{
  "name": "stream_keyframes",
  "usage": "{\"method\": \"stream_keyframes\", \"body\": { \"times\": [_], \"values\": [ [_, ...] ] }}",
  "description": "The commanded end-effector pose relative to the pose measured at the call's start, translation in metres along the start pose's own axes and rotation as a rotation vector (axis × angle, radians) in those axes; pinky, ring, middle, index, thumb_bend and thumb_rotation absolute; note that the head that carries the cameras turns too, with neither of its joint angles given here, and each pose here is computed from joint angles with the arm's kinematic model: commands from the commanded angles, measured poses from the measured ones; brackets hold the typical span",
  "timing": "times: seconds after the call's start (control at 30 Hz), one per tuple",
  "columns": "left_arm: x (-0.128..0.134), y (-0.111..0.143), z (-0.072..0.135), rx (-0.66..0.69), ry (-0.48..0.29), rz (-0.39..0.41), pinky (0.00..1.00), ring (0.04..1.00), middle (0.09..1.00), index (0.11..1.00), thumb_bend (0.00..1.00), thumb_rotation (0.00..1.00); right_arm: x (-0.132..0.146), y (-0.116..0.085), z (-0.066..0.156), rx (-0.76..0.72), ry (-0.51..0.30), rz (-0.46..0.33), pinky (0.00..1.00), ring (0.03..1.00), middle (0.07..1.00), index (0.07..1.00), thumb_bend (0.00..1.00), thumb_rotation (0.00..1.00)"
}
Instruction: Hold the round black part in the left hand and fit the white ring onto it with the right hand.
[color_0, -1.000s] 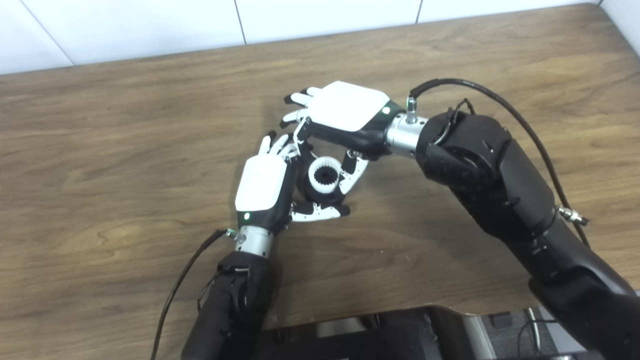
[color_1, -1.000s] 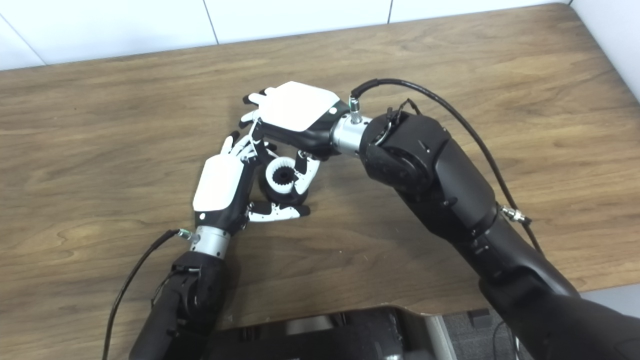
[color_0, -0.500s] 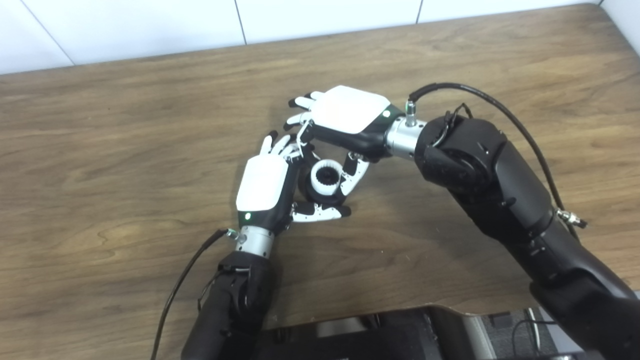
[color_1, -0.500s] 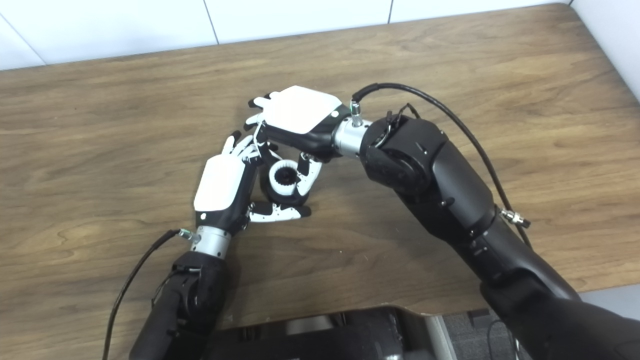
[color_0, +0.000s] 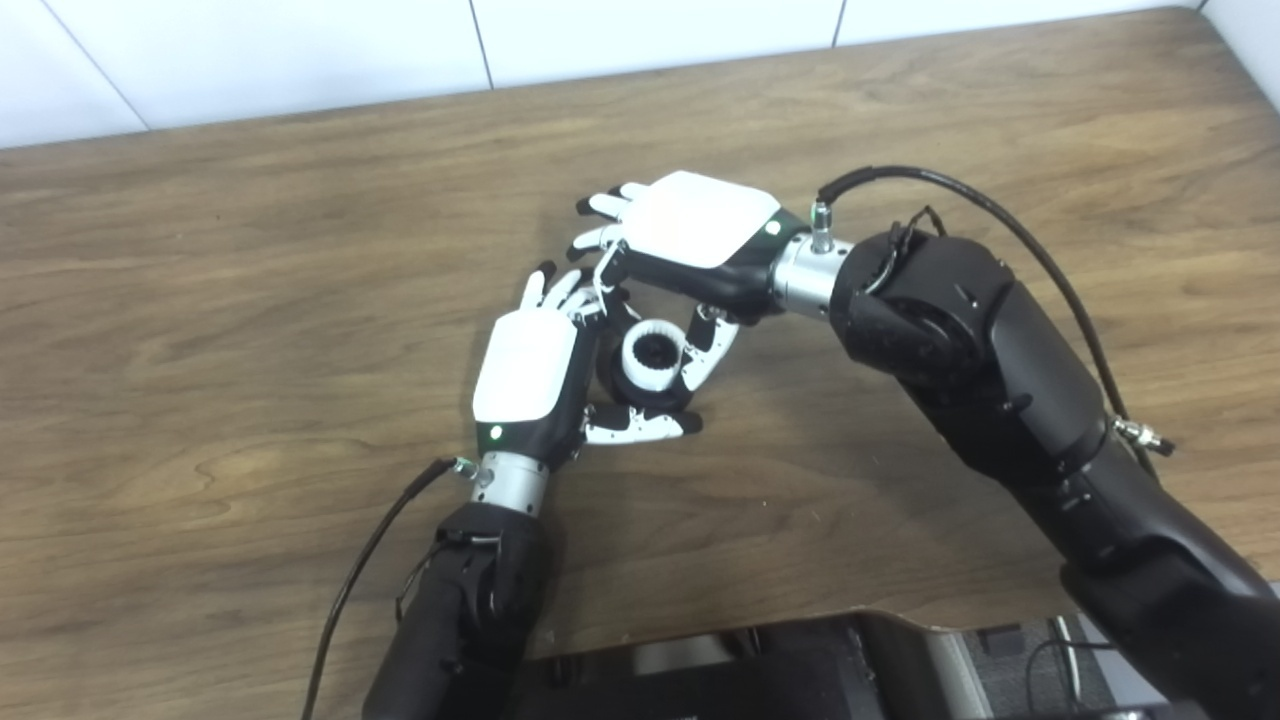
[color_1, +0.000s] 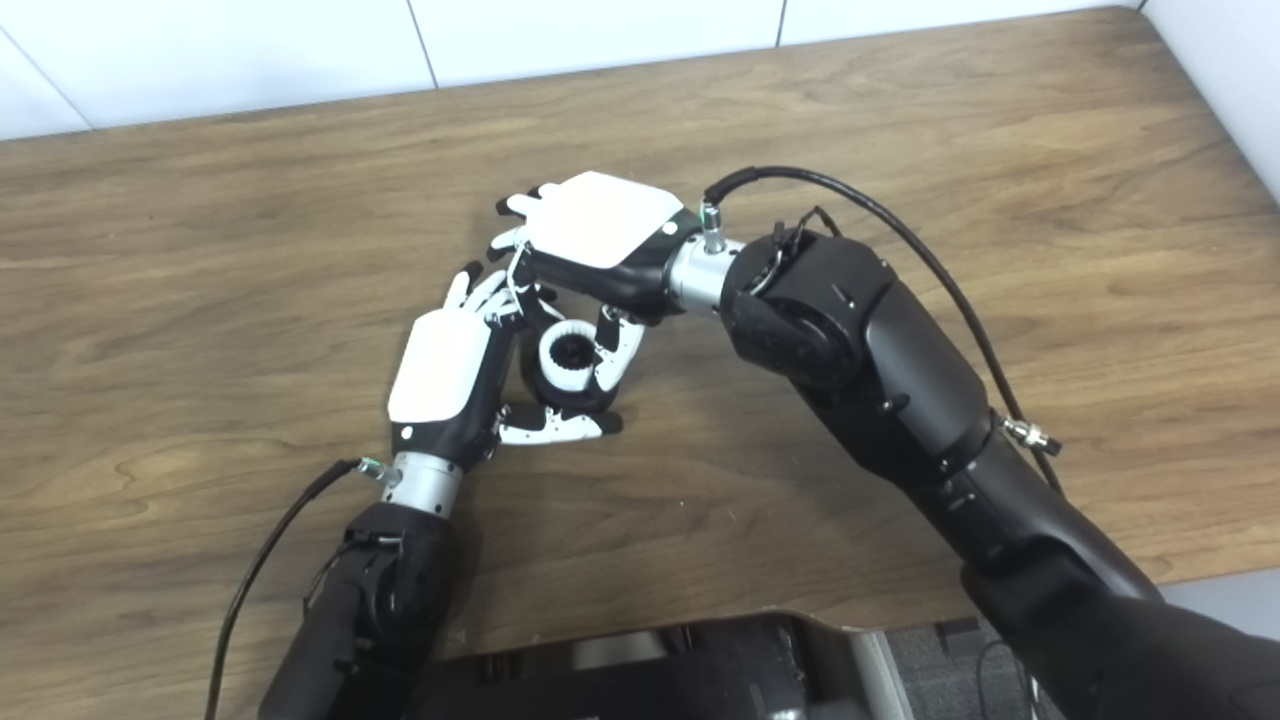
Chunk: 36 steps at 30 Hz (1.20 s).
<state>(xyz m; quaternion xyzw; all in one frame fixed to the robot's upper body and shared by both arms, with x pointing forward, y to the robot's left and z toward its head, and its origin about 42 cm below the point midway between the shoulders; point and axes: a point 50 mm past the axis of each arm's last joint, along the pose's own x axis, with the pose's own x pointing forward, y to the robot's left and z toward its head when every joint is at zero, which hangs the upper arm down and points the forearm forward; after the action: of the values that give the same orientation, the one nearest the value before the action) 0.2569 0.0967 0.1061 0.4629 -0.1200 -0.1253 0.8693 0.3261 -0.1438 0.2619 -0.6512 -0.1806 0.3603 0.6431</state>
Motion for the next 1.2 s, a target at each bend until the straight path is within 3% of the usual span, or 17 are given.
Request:
{"method": "stream_keyframes", "body": {
  "times": [0.0, 0.2, 0.23, 0.27, 0.37, 0.67, 1.17],
  "values": [
    [-0.036, -0.044, -0.001, -0.037, 0.090, -0.131, 1.00, 0.902, 0.780, 0.483, 0.52, 0.06, -0.003, -0.010, -0.005, -0.044, 0.009, -0.029, 1.00, 1.000, 0.898, 0.487, 0.53, 0.14],
    [-0.035, -0.044, -0.001, -0.038, 0.088, -0.132, 1.00, 0.903, 0.781, 0.483, 0.52, 0.06, -0.004, -0.010, -0.005, -0.059, 0.014, -0.020, 1.00, 1.000, 0.899, 0.493, 0.52, 0.15],
    [-0.035, -0.044, -0.001, -0.040, 0.086, -0.130, 1.00, 0.905, 0.781, 0.483, 0.52, 0.06, -0.004, -0.010, -0.005, -0.061, 0.013, -0.020, 1.00, 1.000, 0.903, 0.565, 0.74, 0.22],
    [-0.035, -0.044, -0.001, -0.042, 0.085, -0.129, 1.00, 0.904, 0.780, 0.483, 0.52, 0.06, -0.004, -0.010, -0.005, -0.062, 0.013, -0.020, 1.00, 1.000, 0.907, 0.617, 0.87, 0.27],
    [-0.035, -0.044, -0.001, -0.042, 0.085, -0.128, 1.00, 0.903, 0.779, 0.483, 0.52, 0.06, -0.005, -0.011, -0.004, -0.074, 0.016, -0.010, 1.00, 1.000, 0.922, 0.679, 0.98, 0.32],
    [-0.034, -0.046, -0.001, -0.044, 0.086, -0.128, 1.00, 0.907, 0.780, 0.483, 0.52, 0.06, -0.006, -0.015, -0.003, -0.099, 0.024, -0.002, 1.00, 1.000, 0.970, 0.787, 1.00, 0.37],
    [-0.033, -0.048, -0.005, -0.043, 0.093, -0.136, 1.00, 0.909, 0.782, 0.483, 0.52, 0.06, -0.024, -0.038, -0.004, -0.083, 0.035, -0.032, 1.00, 1.000, 0.987, 0.804, 1.00, 0.35]
  ]
}}
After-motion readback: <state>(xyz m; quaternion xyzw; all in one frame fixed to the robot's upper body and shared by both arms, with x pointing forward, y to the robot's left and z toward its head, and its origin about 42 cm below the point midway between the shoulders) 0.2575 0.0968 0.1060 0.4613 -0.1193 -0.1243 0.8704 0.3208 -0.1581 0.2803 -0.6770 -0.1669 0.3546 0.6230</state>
